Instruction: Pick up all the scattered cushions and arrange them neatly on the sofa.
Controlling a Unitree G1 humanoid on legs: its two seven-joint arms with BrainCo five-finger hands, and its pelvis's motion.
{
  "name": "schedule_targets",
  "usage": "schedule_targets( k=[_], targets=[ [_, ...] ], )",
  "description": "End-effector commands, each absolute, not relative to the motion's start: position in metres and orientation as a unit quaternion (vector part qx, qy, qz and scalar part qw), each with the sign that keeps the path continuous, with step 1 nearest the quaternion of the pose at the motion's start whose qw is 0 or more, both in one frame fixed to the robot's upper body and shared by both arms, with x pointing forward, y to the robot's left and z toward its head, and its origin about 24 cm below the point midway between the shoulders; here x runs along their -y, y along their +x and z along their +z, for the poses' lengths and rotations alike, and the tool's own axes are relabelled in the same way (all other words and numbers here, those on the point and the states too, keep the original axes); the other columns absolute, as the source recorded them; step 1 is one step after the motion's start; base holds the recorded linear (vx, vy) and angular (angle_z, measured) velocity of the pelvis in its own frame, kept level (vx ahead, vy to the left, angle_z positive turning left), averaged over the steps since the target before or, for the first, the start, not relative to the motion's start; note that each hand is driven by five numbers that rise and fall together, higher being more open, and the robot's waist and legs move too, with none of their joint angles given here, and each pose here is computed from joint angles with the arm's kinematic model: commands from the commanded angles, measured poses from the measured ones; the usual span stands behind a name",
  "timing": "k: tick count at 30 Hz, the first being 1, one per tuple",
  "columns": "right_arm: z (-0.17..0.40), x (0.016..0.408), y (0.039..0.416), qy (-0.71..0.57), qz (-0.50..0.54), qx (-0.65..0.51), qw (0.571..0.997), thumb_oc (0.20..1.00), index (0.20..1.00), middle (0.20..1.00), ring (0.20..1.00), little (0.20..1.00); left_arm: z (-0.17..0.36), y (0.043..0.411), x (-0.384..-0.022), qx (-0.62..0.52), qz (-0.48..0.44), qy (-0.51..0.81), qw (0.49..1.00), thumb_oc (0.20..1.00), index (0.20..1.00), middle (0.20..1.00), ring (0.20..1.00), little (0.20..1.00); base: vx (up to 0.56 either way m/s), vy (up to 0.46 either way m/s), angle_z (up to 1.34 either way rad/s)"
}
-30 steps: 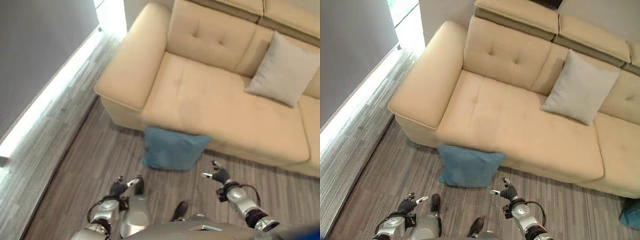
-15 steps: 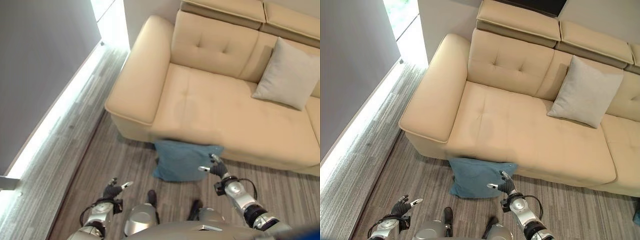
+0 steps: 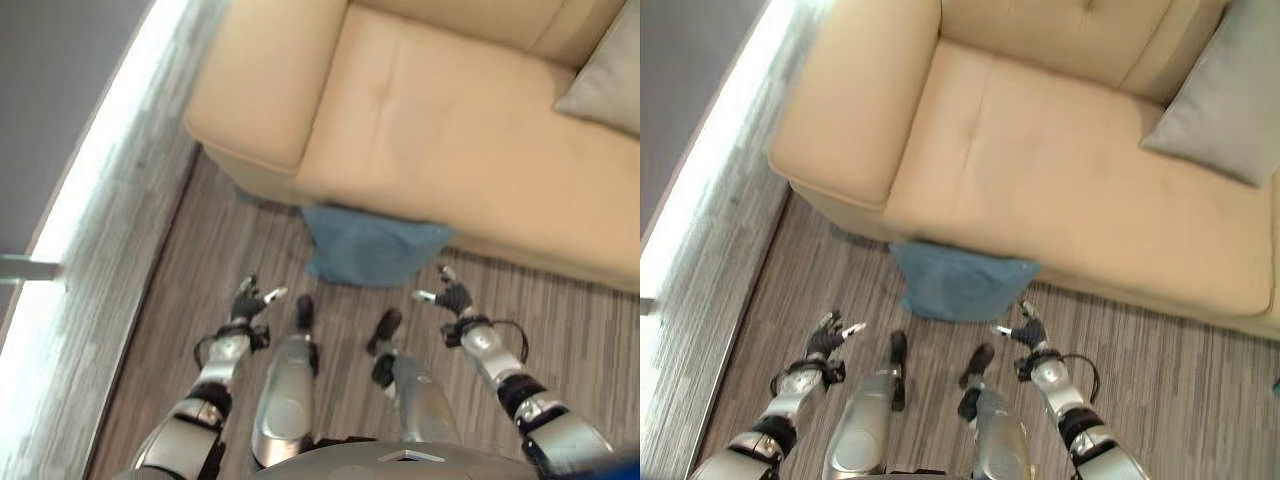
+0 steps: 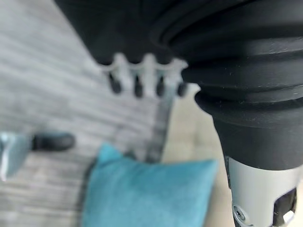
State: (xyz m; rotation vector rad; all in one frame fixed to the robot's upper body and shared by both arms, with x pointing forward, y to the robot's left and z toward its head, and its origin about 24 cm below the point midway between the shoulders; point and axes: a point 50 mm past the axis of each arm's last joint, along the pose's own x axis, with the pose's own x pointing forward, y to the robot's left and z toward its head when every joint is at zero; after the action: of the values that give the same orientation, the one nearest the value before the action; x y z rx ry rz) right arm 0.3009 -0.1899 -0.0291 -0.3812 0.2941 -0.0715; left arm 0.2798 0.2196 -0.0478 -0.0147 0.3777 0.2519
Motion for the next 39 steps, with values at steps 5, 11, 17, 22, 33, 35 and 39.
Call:
schedule_targets(
  k=[5, 11, 17, 22, 33, 35, 39],
  targets=[
    [0.05, 0.224, 0.341, -0.235, -0.159, 0.012, 0.959, 1.0, 1.0, 1.0, 1.0, 1.0, 0.013, 0.325, -0.217, -0.054, 0.16, -0.011, 0.986, 1.0, 1.0, 1.0, 1.0, 1.0, -0.13, 0.066, -0.04],
    [0.118, 0.24, 0.363, -0.257, -0.235, 0.117, 0.93, 1.0, 1.0, 1.0, 1.0, 1.0, 0.073, 0.356, -0.207, 0.051, 0.167, -0.04, 0.984, 1.0, 1.0, 1.0, 1.0, 1.0, -0.07, 0.087, -0.09],
    [0.148, 0.245, 0.367, -0.244, -0.267, 0.163, 0.918, 1.0, 1.0, 1.0, 1.0, 1.0, 0.101, 0.367, -0.201, 0.09, 0.173, -0.066, 0.979, 1.0, 1.0, 1.0, 1.0, 1.0, -0.01, 0.062, -0.17],
    [0.149, 0.241, 0.371, -0.232, -0.25, 0.158, 0.927, 1.0, 1.0, 1.0, 1.0, 1.0, 0.118, 0.372, -0.196, 0.114, 0.166, -0.08, 0.976, 1.0, 1.0, 1.0, 1.0, 1.0, 0.01, 0.022, -0.13],
    [0.191, 0.239, 0.384, -0.214, -0.219, 0.197, 0.931, 1.0, 1.0, 1.0, 1.0, 1.0, 0.172, 0.389, -0.189, 0.18, 0.137, -0.073, 0.971, 1.0, 1.0, 1.0, 1.0, 1.0, 0.0, 0.009, -0.02],
    [0.201, 0.238, 0.387, -0.21, -0.216, 0.206, 0.931, 1.0, 1.0, 1.0, 1.0, 1.0, 0.182, 0.391, -0.188, 0.191, 0.134, -0.071, 0.97, 1.0, 1.0, 1.0, 1.0, 1.0, 0.02, 0.036, -0.05],
    [0.219, 0.235, 0.392, -0.212, -0.209, 0.221, 0.929, 1.0, 1.0, 1.0, 1.0, 1.0, 0.198, 0.396, -0.188, 0.205, 0.128, -0.061, 0.968, 1.0, 1.0, 1.0, 1.0, 1.0, 0.03, 0.016, 0.02]
  ],
)
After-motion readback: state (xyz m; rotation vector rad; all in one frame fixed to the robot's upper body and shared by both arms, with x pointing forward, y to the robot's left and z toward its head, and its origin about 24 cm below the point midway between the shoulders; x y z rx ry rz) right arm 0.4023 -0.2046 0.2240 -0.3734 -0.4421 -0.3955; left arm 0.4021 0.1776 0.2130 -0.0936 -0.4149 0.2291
